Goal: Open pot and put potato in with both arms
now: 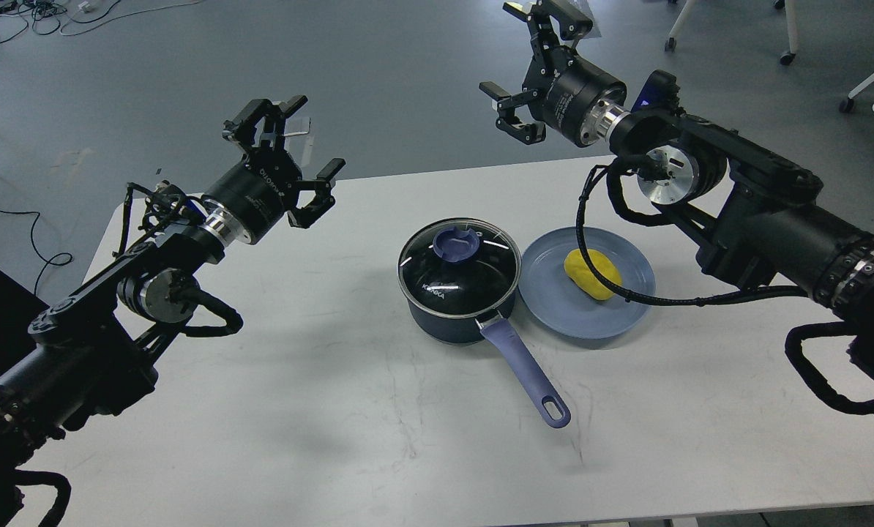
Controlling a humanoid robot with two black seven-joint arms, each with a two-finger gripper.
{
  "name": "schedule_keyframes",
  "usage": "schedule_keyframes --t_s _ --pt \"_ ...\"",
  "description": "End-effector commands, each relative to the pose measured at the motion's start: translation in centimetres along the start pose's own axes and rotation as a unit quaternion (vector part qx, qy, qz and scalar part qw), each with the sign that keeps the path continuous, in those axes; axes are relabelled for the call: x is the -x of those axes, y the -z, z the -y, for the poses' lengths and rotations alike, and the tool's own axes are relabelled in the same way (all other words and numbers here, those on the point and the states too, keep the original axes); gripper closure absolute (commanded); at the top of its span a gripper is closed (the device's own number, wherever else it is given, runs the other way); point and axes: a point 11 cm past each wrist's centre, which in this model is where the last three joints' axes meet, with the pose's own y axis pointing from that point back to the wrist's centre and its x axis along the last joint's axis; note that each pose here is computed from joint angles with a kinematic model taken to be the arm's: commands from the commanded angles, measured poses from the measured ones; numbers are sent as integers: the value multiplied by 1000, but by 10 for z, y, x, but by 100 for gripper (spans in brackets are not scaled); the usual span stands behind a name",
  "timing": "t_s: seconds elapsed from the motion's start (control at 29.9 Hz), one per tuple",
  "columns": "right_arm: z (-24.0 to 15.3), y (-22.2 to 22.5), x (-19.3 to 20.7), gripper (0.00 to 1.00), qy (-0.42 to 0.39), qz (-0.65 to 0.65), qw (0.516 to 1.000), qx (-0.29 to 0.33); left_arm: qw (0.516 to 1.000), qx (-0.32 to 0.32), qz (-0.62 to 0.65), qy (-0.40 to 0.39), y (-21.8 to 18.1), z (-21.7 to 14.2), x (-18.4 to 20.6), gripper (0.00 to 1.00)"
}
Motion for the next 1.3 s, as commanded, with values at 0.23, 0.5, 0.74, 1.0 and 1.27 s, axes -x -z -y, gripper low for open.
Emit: schedule_keyframes --t_s 0.23,0.5,0.74,1.0,1.27 --pt "1 1 1 0 -2 0 1000 -3 1000 3 2 -5 0 1 -1 2" --pt "0 2 -1 0 -3 -1 1000 -3 1000 -6 -1 0 5 3 3 2" --pt "1 0 1 0 -1 0 1000 -3 1000 -6 -1 -1 5 3 3 2" --pt "1 -1 2 0 0 1 1000 -2 1000 -6 0 -2 4 3 2 2" --pt "1 -2 0 0 -2 1 1000 -1 1000 -7 -2 1 6 4 4 2"
